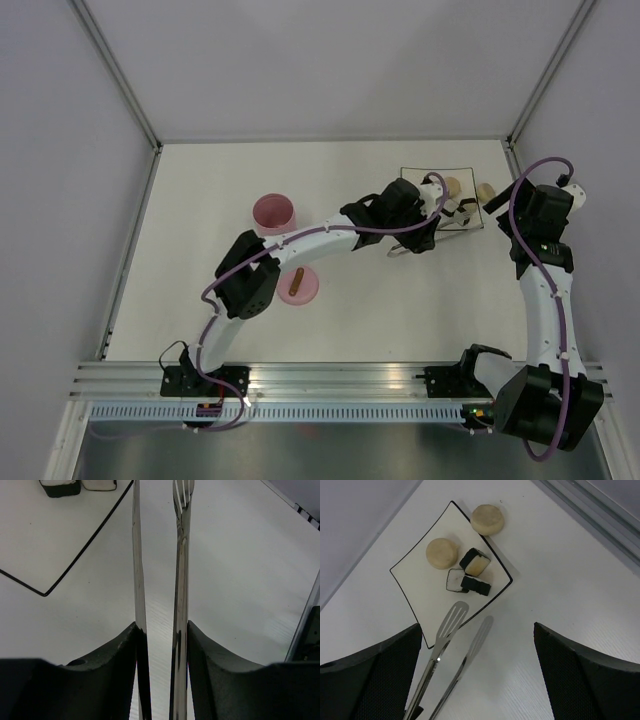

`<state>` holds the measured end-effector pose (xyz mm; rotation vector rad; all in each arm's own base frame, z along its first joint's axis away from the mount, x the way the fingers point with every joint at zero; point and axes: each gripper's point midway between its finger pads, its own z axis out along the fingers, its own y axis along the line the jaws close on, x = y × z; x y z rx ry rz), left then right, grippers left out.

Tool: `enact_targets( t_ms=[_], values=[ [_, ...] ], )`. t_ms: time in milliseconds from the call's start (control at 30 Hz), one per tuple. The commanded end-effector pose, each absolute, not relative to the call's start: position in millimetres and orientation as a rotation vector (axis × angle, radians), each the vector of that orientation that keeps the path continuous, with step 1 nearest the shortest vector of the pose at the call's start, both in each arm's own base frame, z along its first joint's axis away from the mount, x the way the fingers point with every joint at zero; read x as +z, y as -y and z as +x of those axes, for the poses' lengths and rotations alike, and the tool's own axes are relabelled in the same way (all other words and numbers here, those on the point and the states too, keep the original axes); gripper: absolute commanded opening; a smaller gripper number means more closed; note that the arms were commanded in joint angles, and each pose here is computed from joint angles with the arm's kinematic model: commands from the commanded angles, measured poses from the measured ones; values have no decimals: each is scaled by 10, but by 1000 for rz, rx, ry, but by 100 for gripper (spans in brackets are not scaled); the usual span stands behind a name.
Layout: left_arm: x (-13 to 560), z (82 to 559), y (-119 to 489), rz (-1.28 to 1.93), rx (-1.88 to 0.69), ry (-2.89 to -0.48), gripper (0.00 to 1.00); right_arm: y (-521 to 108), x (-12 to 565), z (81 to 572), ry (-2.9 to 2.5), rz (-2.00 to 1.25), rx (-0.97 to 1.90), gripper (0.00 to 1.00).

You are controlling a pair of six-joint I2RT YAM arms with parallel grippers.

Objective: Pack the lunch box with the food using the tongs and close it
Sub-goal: Pick up the food using the clamp

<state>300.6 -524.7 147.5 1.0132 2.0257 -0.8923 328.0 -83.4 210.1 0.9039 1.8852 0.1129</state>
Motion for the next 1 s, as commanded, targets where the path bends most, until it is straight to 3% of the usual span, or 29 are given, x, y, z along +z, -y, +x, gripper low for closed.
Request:
enact_targets(
  t_ms=[0, 233, 433, 733, 967],
  values=[
    [1618, 3229, 5423, 971, -847, -1929, 47, 838, 2149, 3283, -1870, 885, 114, 98],
    [1636, 3378, 5497, 929, -810, -1914, 49, 832, 2180, 3282, -1871, 884, 115, 98],
    [1803, 3648, 5707, 848, -799, -1849, 57, 822, 2369, 3336, -1852, 876, 133, 98],
    [1744, 3922, 5961, 734, -835, -1801, 57, 886, 2576, 3355, -1792, 887, 114, 98],
    [1560, 3801, 5801, 796, -787, -1865, 54, 939, 2660, 3304, -1774, 885, 71, 98]
  ],
)
